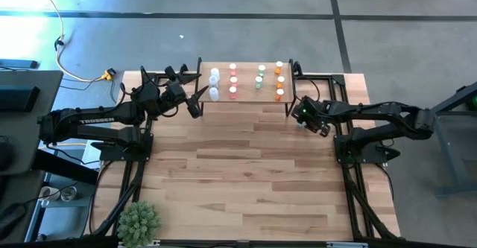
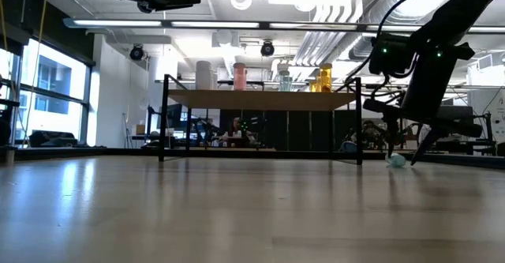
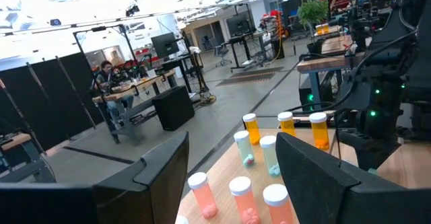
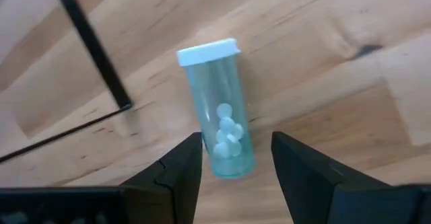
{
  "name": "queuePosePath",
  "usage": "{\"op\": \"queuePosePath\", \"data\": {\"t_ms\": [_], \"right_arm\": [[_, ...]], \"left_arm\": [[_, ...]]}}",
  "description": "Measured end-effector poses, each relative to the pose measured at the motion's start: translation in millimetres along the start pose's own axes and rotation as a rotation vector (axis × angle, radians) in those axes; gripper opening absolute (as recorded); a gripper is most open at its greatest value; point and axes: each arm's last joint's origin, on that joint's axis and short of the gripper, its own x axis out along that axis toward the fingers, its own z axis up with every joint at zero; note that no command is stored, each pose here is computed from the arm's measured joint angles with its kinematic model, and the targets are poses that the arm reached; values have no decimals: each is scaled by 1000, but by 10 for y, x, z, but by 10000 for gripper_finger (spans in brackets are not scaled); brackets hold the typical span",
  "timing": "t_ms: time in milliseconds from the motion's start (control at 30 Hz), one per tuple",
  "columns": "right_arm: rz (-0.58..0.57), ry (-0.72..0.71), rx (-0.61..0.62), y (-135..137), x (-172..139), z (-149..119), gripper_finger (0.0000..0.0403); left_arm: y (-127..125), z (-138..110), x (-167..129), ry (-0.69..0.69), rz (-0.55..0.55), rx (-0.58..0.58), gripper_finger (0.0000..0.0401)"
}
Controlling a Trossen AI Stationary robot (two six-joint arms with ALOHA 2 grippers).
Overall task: Pick and place medicine bottles onto shelf by color
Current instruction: Put the blue pill bottle on the shelf aligned with the other blue pill bottles
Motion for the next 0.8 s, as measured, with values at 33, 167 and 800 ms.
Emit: {"op": "queuePosePath", "data": {"t_ms": [33, 167, 800], "right_arm": [[-10, 0, -1, -10, 0, 0, 170], [-42, 0, -3, -40, -1, -1, 170], [-75, -12, -33, -73, -4, 3, 95]], "left_arm": [[0, 0, 0, 0, 0, 0, 211], [0, 0, 0, 0, 0, 0, 211], [-13, -40, 0, 39, -12, -13, 211]]}}
